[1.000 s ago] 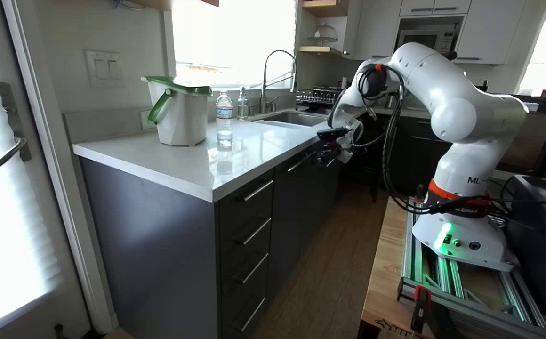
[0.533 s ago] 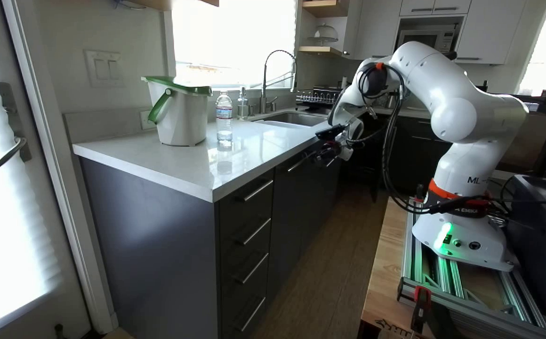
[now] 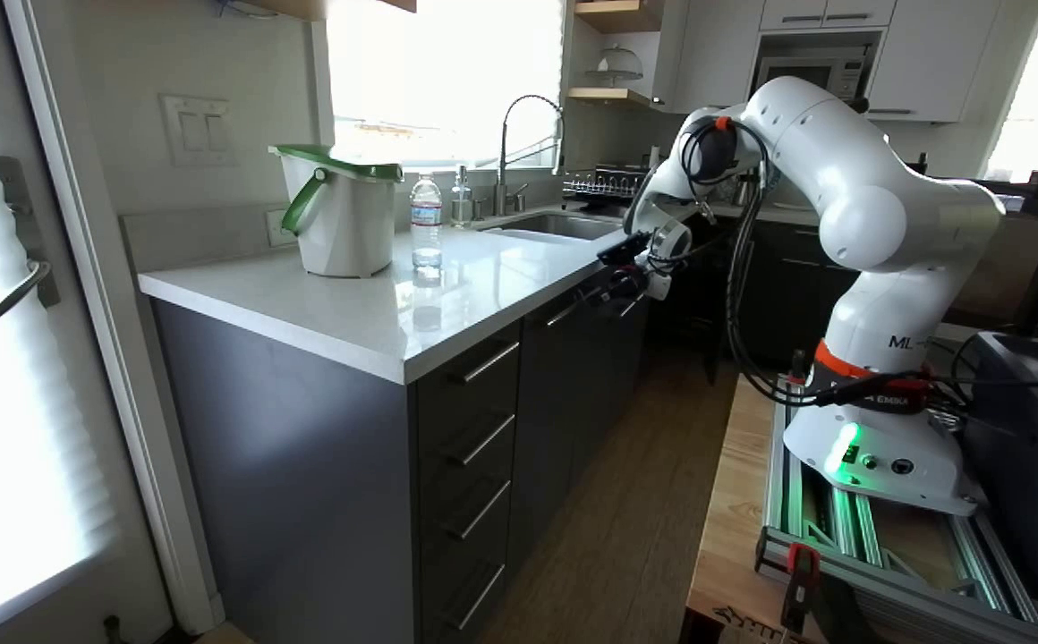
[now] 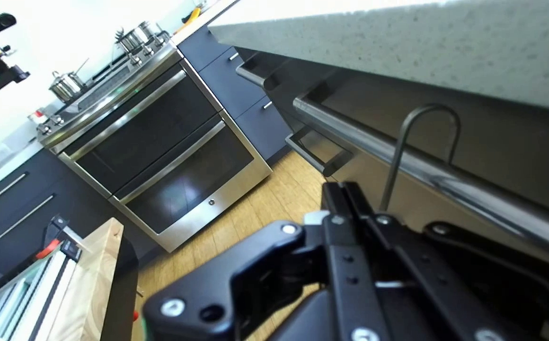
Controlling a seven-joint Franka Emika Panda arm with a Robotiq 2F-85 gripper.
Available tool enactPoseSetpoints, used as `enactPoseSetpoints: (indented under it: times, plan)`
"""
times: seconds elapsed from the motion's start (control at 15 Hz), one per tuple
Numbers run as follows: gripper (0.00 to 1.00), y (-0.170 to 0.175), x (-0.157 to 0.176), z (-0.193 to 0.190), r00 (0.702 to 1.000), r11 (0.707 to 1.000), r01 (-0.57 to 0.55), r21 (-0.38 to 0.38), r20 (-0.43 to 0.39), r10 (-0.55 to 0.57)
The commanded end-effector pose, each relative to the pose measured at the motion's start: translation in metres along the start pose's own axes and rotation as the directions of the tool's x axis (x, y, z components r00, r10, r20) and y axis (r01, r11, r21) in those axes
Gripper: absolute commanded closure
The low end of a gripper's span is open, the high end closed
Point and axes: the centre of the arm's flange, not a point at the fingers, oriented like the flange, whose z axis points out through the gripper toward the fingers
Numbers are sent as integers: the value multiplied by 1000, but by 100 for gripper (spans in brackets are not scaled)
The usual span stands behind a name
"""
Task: Hang the object on the cupboard to the cupboard door
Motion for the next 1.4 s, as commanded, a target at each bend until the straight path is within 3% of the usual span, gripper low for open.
enactPoseSetpoints:
  times: [0.0,0.47,0.6,0.8,0.87,0.93,1.0,1.2,1.33]
  plan:
    - [98,-14,0,6,999,998,-49,43,8,49]
    - [67,-14,1,5,998,997,-64,42,9,64]
    - [65,-15,2,4,998,997,-65,42,10,65]
    - [74,-14,2,4,998,997,-63,42,9,63]
    - [64,-14,2,4,998,998,-57,41,3,57]
    - [48,-12,2,3,999,999,-40,37,-20,40]
    - [48,-11,3,-1,999,998,-33,49,-36,35]
    - [27,-6,12,-21,991,993,-73,90,-107,82]
    - [12,1,13,-45,979,985,-64,161,-179,93]
